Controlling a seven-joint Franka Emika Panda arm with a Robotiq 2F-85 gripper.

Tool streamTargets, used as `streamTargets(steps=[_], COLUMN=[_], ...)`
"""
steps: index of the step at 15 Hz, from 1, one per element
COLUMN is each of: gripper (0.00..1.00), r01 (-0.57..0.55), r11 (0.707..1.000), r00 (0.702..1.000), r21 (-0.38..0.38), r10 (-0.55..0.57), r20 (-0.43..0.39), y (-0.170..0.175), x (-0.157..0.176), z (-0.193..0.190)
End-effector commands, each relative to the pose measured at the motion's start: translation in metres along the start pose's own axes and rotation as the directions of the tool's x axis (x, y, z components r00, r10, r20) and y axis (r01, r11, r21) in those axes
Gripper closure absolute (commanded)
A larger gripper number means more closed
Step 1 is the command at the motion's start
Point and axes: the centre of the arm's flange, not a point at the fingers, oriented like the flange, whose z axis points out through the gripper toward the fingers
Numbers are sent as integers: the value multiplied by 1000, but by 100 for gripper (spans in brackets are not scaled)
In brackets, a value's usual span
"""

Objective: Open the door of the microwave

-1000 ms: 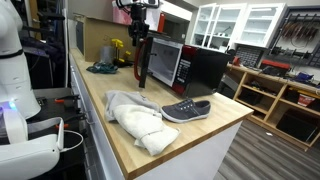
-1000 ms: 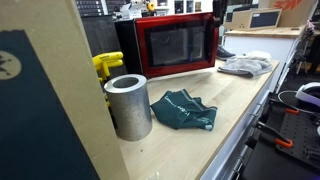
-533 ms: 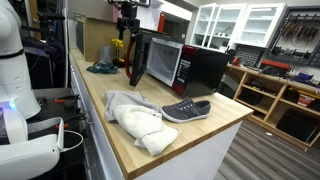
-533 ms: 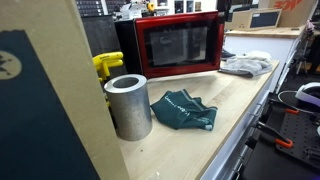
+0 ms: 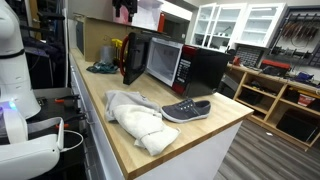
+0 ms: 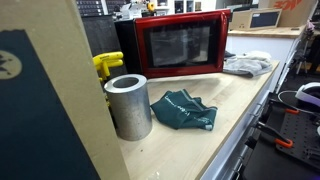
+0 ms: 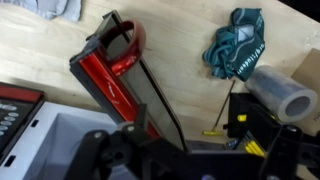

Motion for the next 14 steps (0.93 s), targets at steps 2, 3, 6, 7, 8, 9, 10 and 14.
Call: streamTargets(steps=[2, 3, 6, 7, 8, 9, 10, 14], gripper=[0, 0, 0, 0, 0, 0, 0, 0], r01=[-36, -87, -265, -319, -372, -422, -470, -596], r11=[999, 996, 963, 947, 927, 904, 879, 794], r00=[993, 987, 951, 934, 915, 895, 872, 801], r21=[11, -11, -41, -48, -59, -69, -84, -116], r10=[37, 85, 254, 305, 355, 404, 448, 582], r20=[-113, -134, -175, -188, -193, -191, -197, -139], y=[13, 24, 57, 72, 84, 98, 108, 122], x=[32, 41, 65, 76, 84, 96, 107, 151], z=[-47, -46, -37, -28, -16, 1, 17, 78])
